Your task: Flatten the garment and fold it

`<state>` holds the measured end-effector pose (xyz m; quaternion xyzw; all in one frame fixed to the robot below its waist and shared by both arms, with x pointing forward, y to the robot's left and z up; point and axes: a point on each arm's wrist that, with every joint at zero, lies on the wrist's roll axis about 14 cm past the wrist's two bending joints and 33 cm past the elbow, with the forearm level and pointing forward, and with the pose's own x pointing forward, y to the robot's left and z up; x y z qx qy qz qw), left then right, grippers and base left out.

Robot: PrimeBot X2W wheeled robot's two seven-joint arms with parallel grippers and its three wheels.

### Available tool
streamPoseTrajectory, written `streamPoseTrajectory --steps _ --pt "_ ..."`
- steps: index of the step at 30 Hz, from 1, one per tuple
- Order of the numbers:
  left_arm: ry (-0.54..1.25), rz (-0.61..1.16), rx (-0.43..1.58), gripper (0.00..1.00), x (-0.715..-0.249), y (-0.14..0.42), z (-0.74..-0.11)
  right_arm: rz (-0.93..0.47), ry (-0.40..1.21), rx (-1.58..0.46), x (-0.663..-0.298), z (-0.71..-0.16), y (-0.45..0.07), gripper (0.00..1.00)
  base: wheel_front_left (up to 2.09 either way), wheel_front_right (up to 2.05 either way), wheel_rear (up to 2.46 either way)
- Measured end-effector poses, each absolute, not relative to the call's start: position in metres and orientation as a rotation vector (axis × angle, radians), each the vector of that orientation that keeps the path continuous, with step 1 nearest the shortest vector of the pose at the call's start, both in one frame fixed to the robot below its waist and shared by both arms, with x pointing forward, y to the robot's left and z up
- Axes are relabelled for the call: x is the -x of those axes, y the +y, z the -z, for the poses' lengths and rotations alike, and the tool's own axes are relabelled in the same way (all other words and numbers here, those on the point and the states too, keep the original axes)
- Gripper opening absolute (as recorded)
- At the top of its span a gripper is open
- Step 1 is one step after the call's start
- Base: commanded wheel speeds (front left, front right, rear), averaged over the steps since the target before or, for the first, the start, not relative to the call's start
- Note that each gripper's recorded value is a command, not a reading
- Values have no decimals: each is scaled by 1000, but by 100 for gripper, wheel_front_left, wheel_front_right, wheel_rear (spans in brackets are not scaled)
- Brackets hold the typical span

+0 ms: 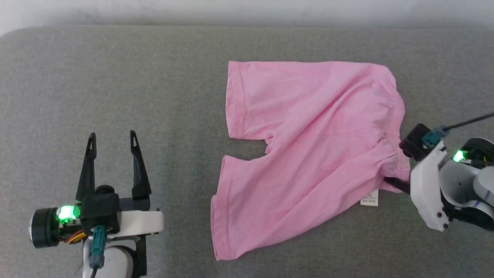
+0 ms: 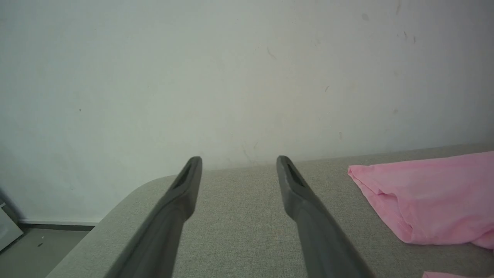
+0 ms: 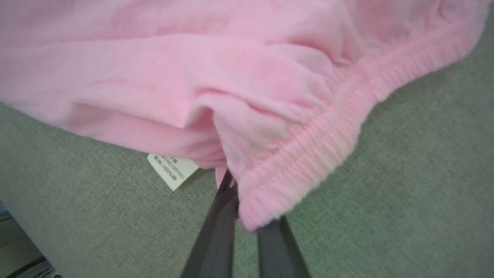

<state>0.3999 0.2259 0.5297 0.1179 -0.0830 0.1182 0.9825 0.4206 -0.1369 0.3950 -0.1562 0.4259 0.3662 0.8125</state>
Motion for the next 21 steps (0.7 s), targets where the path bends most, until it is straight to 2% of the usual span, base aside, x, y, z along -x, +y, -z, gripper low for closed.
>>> streamPoseTrajectory --steps 5,9,15,21 --pt "-196 -166 -268 100 -398 227 -542 -777 789 335 -417 -422 -146 0 0 0 0" --pt "-167 -18 -305 100 -407 222 -544 -787 734 314 -405 -436 -147 0 0 0 0" --pt "72 269 -378 100 -421 188 -527 -762 693 316 -397 -447 -157 0 0 0 0" --pt "406 474 -412 100 -390 147 -485 -745 688 312 -389 -444 -161 0 0 0 0"
